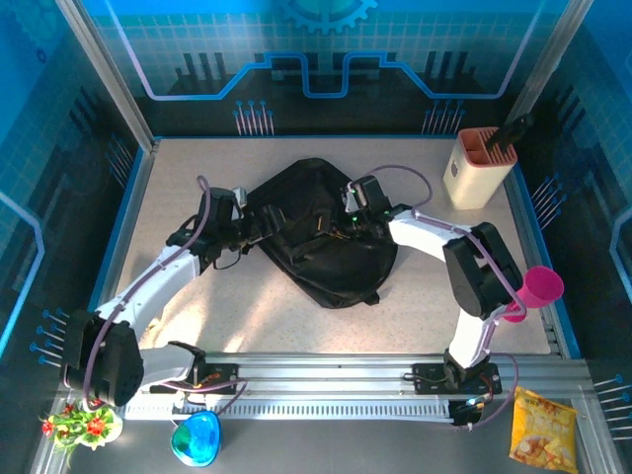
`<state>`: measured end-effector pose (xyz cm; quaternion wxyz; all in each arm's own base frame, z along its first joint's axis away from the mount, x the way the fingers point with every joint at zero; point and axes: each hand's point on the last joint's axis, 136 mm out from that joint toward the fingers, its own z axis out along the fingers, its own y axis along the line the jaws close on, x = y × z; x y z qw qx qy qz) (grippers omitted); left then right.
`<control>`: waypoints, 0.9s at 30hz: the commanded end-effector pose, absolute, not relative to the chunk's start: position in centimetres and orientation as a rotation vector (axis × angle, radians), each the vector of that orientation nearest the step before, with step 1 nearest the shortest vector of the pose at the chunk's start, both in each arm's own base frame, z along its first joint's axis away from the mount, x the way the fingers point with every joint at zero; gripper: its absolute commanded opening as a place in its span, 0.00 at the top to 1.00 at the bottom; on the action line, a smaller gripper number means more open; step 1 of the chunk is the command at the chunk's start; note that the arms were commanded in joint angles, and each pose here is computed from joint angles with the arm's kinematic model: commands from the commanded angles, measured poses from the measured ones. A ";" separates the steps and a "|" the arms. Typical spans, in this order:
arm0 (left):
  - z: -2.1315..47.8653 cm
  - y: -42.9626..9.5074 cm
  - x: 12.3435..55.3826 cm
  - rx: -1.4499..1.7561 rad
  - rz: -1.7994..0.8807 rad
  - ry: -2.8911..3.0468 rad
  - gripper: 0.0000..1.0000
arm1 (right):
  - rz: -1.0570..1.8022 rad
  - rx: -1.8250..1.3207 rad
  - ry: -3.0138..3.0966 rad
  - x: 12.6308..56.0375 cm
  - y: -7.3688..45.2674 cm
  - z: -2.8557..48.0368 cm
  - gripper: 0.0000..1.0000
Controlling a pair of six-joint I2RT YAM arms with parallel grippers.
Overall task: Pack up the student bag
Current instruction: Place the loose stationery in the student bag, then unzip the student bag at the top-center of the table.
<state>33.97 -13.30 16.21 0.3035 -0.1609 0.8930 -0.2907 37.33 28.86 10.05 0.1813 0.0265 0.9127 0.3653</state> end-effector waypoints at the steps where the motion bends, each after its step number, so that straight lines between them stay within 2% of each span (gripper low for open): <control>1: 16.6 -12.2 34.1 -0.492 -0.779 2.323 0.01 | 0.977 -0.006 2.501 36.0 27.7 13.4 0.54; 5: 16.7 -11.3 34.5 -0.551 -0.790 2.290 0.01 | 0.871 -0.131 2.501 34.1 26.0 14.7 0.45; 13: 16.0 -9.3 34.4 -0.667 -0.783 2.256 0.01 | 0.566 -0.621 2.521 32.7 26.6 16.1 0.41; 21: 15.6 -7.5 33.2 -0.742 -0.749 2.233 0.01 | 0.481 -1.196 2.436 31.5 33.0 15.4 0.41; 27: 15.6 -6.4 32.5 -0.766 -0.715 2.232 0.01 | 0.501 -1.435 2.352 31.1 36.6 14.4 0.39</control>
